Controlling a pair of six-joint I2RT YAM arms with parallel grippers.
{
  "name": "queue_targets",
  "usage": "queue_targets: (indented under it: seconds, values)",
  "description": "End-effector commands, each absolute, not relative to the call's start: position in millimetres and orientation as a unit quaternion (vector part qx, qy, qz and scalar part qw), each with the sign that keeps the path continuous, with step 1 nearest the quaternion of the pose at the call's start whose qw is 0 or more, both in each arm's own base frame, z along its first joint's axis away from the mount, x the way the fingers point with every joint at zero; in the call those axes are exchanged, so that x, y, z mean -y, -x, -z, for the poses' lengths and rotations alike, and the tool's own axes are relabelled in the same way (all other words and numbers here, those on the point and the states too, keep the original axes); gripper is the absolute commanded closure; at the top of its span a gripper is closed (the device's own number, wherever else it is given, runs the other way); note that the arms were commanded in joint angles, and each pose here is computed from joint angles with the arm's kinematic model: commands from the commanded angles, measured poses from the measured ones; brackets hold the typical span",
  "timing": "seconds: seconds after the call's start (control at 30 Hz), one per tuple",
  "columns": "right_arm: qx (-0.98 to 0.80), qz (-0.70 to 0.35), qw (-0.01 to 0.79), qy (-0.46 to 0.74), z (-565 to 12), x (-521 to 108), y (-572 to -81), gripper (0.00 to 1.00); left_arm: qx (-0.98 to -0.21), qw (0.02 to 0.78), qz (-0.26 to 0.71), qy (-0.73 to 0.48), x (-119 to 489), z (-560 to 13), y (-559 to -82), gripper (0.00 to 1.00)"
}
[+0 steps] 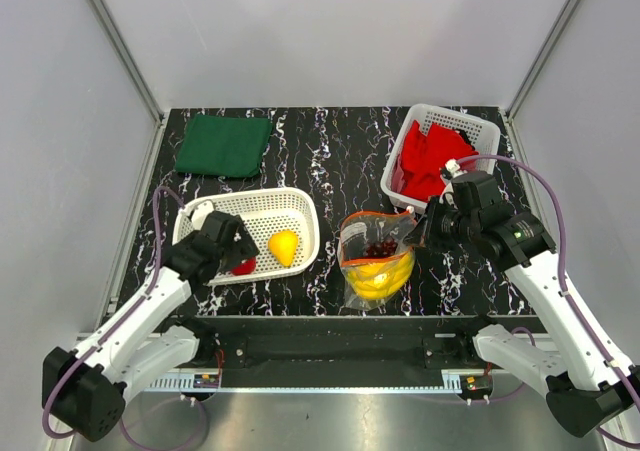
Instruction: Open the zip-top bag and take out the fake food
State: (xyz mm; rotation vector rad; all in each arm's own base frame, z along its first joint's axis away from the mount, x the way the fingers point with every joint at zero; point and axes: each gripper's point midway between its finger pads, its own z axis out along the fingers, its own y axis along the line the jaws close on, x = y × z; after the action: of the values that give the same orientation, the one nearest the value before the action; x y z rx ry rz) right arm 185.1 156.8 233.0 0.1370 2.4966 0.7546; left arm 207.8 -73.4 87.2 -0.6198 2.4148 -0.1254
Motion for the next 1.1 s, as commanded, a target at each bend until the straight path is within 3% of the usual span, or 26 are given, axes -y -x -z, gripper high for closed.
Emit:
queue_targets:
  seconds: [0.0, 0.13, 0.27, 0.3, 0.47, 0.67, 0.8, 1.0, 1.07]
  values:
    - [-0.911, -0.304, 0.275, -0.039, -249, -165, -187, 1.0, -0.909, 0.346, 0.102, 0.207, 89, -115, -218, 0.01]
    - [-0.91, -0.311, 0.273, -0.034, -250, -167, -187, 1.0, -0.896, 0.387, 0.162, 0.148, 108, -158, -225, 0.01]
    - [-0.908, -0.318, 0.271, -0.031, -252, -170, -186, 1.0, -0.807, 0.448, 0.384, 0.0, 180, -244, -216, 0.24]
    - [-0.907, -0.321, 0.271, -0.028, -252, -171, -186, 1.0, -0.761, 0.483, 0.431, -0.04, 196, -276, -218, 0.25]
    - [-0.904, -0.335, 0.267, -0.008, -256, -176, -182, 1.0, -0.669, 0.456, 0.524, -0.266, 266, -338, -173, 0.3]
    - [-0.901, -0.346, 0.263, 0.009, -261, -180, -179, 1.0, -0.626, 0.382, 0.509, -0.451, 339, -330, -145, 0.32]
    - [-0.9, -0.347, 0.264, 0.013, -264, -180, -178, 1.0, -0.65, 0.317, 0.466, -0.51, 362, -294, -151, 0.48]
    - [-0.899, -0.354, 0.259, 0.021, -264, -182, -175, 1.0, -0.658, 0.278, 0.397, -0.576, 383, -254, -162, 0.49]
    - [-0.9, -0.353, 0.256, 0.021, -262, -181, -175, 1.0, -0.657, 0.281, 0.371, -0.593, 386, -242, -169, 0.59]
